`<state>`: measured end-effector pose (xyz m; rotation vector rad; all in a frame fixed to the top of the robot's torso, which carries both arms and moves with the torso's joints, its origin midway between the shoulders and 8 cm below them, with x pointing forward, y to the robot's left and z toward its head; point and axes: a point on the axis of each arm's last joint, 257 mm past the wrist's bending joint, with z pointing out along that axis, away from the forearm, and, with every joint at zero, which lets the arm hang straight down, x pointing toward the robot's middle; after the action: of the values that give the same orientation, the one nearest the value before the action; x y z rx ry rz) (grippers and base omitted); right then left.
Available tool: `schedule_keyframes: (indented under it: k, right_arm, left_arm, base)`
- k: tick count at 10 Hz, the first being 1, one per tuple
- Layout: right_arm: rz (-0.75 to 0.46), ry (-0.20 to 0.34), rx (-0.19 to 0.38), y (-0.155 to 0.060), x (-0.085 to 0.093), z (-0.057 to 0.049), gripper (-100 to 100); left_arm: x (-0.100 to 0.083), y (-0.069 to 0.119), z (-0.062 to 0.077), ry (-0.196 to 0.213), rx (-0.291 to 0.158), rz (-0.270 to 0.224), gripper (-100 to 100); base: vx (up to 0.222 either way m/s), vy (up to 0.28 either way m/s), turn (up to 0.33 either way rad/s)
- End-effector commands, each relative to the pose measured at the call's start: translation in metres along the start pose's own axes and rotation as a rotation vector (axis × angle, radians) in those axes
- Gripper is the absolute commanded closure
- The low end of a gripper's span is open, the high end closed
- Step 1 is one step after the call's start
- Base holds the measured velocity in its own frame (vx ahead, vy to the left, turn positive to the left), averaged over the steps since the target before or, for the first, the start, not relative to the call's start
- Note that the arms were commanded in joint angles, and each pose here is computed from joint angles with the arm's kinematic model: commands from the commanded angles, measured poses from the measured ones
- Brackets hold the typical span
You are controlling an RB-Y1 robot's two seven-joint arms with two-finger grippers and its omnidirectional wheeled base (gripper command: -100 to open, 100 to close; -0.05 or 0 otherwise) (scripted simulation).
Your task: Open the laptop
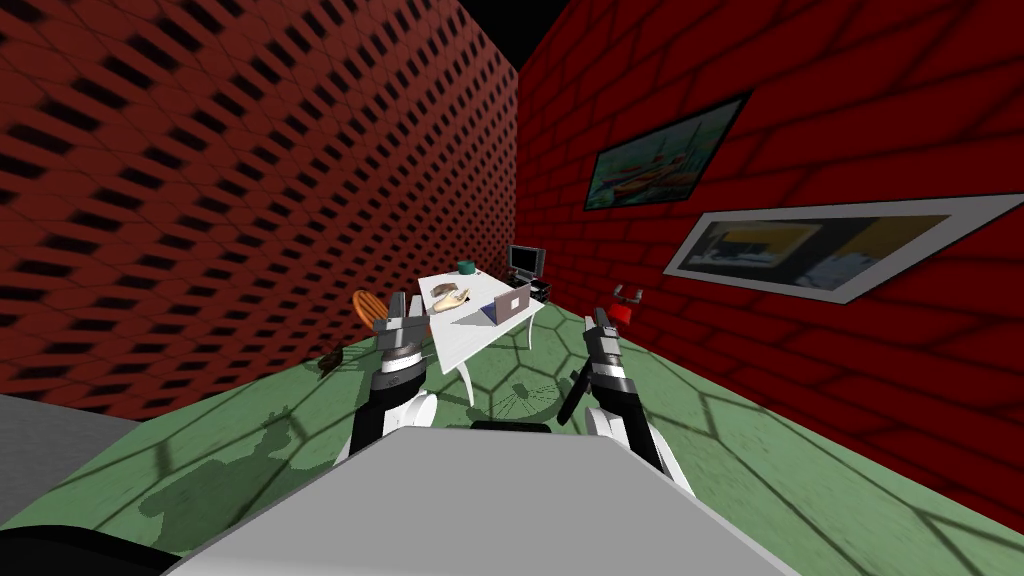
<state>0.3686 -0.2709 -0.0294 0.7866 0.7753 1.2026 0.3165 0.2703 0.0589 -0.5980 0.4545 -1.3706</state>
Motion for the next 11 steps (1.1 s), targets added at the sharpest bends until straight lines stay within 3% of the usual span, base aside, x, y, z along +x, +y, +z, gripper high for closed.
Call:
schedule_keyframes:
  k: [1, 3, 4, 7, 11]
  right_arm:
    - [0.000, 0.000, 0.000, 0.000, 0.000, 0.000, 0]
    - [0.000, 0.000, 0.000, 0.000, 0.000, 0.000, 0]
    - [-0.024, 0.044, 0.007, -0.005, 0.008, 0.000, -100]
    - [-0.088, 0.155, 0.036, -0.026, 0.033, 0.002, -100]
    - [-0.207, 0.325, 0.091, -0.069, 0.077, 0.000, -100]
  left_arm:
    - [0.000, 0.000, 0.000, 0.000, 0.000, 0.000, 0]
    - [0.000, 0.000, 0.000, 0.000, 0.000, 0.000, 0]
    - [0.000, 0.000, 0.000, 0.000, 0.000, 0.000, 0]
    - [0.000, 0.000, 0.000, 0.000, -0.001, 0.000, 0]
    - [0.000, 0.000, 0.000, 0.000, -0.001, 0.000, 0]
  base:
    - [0.000, 0.000, 0.000]
    - [0.000, 0.000, 0.000]
    - [0.002, 0.015, -0.004]
    - [-0.008, 0.047, -0.011]
    - [0.002, 0.096, -0.021]
